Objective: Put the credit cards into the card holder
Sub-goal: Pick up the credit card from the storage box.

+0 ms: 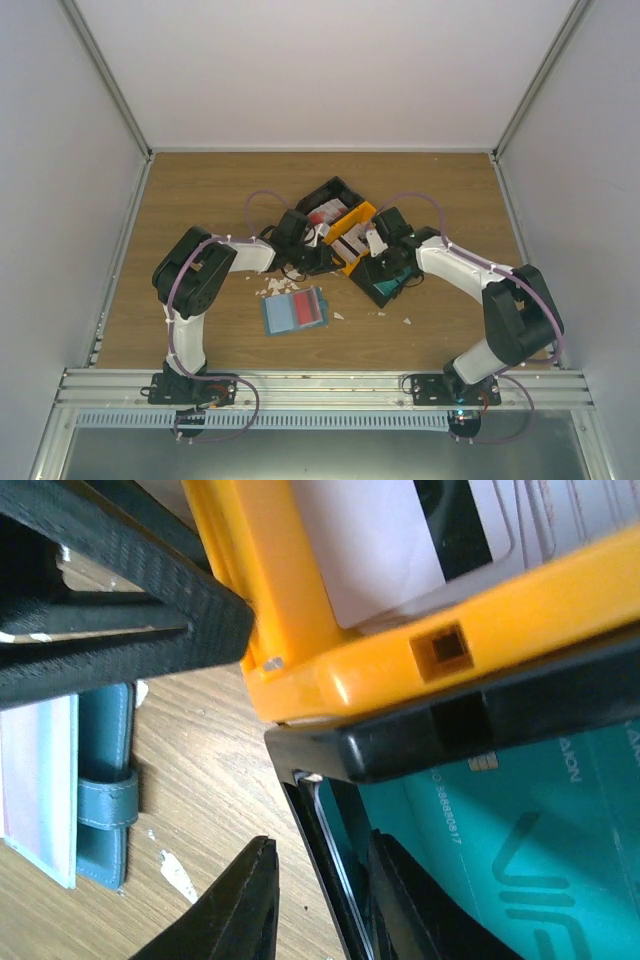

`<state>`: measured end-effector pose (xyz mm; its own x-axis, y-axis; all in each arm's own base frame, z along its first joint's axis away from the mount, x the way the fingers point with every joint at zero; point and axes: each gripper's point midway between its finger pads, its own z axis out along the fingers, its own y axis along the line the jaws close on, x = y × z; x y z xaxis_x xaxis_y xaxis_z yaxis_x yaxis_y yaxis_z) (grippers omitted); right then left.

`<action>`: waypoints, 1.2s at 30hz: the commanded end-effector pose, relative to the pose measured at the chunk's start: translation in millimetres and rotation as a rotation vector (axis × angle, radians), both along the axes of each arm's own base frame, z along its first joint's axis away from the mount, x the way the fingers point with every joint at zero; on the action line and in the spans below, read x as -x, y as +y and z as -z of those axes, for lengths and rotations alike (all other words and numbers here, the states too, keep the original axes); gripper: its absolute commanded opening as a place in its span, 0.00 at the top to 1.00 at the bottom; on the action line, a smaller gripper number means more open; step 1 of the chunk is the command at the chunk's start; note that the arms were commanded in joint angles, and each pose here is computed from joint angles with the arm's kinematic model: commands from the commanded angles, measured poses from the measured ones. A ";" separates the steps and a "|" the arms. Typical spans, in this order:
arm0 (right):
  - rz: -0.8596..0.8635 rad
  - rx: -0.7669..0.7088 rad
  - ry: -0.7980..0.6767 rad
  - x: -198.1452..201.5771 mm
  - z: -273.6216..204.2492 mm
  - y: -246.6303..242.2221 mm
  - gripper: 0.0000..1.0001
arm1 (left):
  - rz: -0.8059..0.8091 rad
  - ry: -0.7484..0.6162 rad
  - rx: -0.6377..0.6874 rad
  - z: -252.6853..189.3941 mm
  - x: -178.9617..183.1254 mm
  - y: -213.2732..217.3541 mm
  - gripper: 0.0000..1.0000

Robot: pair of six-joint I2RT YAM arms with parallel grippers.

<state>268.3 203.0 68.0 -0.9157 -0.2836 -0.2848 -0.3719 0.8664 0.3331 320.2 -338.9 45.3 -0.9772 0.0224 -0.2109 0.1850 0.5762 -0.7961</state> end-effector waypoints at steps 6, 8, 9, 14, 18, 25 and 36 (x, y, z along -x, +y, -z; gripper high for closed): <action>0.042 0.075 0.037 12.1 10.1 -11.9 0.68 | 0.009 -0.042 0.021 -4.8 -7.8 -8.5 0.63; 0.042 0.066 0.027 10.2 7.7 -9.9 0.64 | 0.014 -0.043 0.023 -5.5 -7.1 -8.7 0.63; 0.041 0.067 0.023 9.4 7.2 -9.5 0.62 | 0.014 -0.041 0.023 -5.6 -6.9 -8.7 0.63; 0.000 0.086 0.035 10.0 16.7 -4.9 0.62 | 0.018 -0.039 0.025 -5.6 -6.4 -9.1 0.62; -0.032 0.090 0.042 11.2 22.2 -1.3 0.67 | 0.019 -0.038 0.024 -6.1 -6.9 -9.5 0.62; -0.004 0.063 -0.006 6.3 0.5 1.5 0.83 | 0.022 -0.040 0.022 -7.1 -6.2 -9.2 0.62; 0.061 0.109 -0.054 1.3 -12.1 -12.1 0.96 | 0.025 -0.050 0.029 -12.2 -6.3 -9.5 0.61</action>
<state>266.1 187.9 66.5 -0.9152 -0.2857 -0.2843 -0.3506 0.9123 0.2118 319.6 -339.9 45.9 -0.9781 0.0300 -0.2059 0.1858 0.5709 -0.7997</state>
